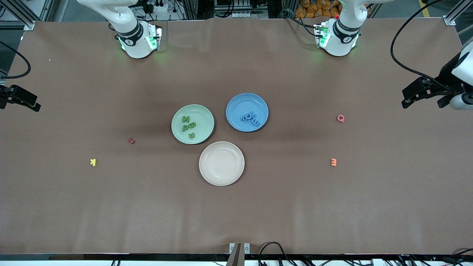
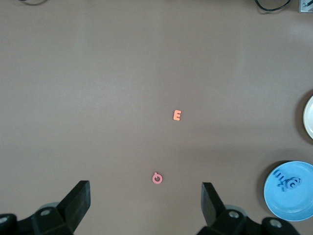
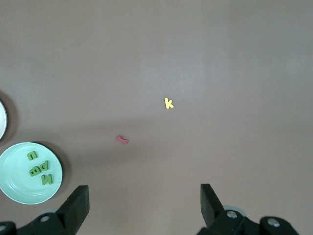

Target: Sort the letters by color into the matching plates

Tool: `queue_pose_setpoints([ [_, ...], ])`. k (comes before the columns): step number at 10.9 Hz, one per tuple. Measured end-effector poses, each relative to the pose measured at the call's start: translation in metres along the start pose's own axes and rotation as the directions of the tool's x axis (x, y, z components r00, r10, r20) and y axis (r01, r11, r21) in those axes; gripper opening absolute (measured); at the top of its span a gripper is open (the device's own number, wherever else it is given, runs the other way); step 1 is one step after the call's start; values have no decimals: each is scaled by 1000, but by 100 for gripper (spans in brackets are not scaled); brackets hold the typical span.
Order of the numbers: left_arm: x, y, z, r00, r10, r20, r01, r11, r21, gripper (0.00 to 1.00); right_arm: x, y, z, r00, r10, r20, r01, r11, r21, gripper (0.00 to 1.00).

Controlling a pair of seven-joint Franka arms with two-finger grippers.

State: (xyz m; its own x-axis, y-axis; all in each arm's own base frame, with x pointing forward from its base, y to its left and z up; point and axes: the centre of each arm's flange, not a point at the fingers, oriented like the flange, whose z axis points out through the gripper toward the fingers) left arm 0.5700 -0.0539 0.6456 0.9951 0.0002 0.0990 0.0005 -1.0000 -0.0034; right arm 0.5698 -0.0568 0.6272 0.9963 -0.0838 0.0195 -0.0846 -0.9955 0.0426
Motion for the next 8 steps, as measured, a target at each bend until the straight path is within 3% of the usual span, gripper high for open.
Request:
queue_pose_setpoints([
  [8,3,-8,2,1000,4,-4,-4,1000,1,100,0,0,0,1000,0,1,0,1000,0,100],
])
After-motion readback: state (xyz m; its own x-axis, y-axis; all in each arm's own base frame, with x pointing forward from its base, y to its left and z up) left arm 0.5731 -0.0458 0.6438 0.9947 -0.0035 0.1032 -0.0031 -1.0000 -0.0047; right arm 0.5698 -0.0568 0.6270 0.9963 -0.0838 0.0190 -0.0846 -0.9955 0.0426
